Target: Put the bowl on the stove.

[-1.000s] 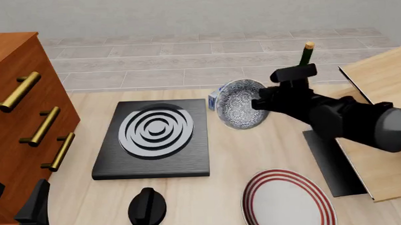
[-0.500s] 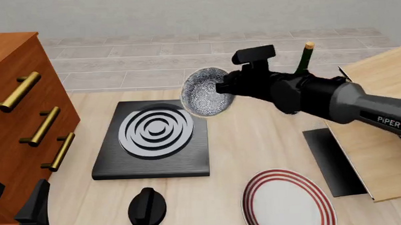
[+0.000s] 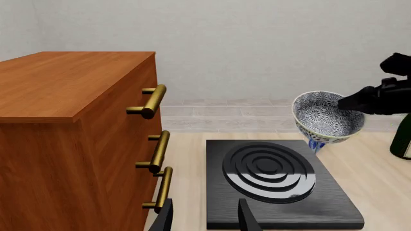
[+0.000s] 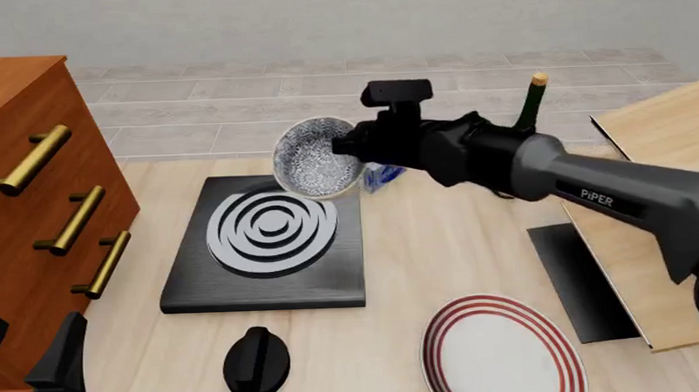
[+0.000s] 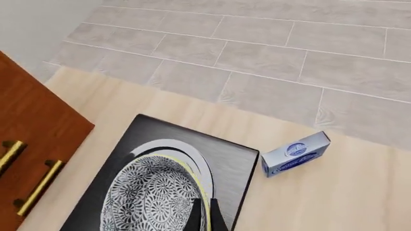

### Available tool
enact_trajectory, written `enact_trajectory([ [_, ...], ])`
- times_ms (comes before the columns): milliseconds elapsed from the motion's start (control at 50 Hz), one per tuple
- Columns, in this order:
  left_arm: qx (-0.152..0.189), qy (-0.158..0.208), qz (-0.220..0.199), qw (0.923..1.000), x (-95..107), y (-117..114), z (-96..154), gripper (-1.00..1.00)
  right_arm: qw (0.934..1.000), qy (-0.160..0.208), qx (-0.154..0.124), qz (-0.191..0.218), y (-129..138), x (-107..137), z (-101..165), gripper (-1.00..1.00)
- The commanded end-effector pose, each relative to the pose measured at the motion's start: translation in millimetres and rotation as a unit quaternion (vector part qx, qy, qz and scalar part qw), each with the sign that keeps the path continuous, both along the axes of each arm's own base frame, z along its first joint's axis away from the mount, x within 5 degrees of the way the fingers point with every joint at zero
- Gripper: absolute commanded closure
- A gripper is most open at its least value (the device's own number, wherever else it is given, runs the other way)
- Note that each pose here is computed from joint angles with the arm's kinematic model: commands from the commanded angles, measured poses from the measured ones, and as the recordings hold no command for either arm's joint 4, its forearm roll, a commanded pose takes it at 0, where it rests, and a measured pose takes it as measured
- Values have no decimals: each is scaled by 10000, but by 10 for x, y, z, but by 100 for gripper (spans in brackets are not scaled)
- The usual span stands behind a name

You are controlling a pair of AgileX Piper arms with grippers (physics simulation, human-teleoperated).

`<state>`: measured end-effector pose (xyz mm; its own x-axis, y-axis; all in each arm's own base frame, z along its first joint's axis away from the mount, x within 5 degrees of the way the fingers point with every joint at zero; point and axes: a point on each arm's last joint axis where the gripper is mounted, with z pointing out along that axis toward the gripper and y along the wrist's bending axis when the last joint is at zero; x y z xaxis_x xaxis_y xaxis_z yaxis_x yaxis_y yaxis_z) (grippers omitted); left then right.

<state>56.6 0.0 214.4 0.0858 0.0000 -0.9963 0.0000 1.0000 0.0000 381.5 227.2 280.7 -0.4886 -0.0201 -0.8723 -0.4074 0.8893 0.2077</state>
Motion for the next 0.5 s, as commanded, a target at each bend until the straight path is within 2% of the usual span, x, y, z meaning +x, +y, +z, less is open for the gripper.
enact_trajectory([
  [20, 0, 0, 0, 10000, 0, 0, 0, -100, 9992, 191, 364, -7, 233, 66, 19, 100],
  [80, 0, 0, 0, 10000, 0, 0, 0, -100, 9992, 203, 353, 16, 272, 87, 7, 100],
  [120, 0, 0, 0, 10000, 0, 0, 0, -100, 9983, 316, 495, 11, 362, 78, -44, 100],
  [280, 0, 0, 0, 10000, 0, 0, 0, -100, 9981, 374, 484, 69, 481, 128, -115, 100],
  [300, 0, 0, 0, 10000, 0, 0, 0, -100, 9970, 464, 610, 67, 546, 92, -153, 100],
  [360, 0, 0, 0, 10000, 0, 0, 0, -100, 9972, 477, 568, 63, 562, 139, -194, 100],
  [380, 0, 0, 0, 10000, 0, 0, 0, -100, 9963, 546, 660, 61, 609, 110, -227, 100],
  [500, 0, 0, 0, 10000, 0, 0, 0, -100, 9964, 584, 616, 65, 659, 175, -302, 100],
])
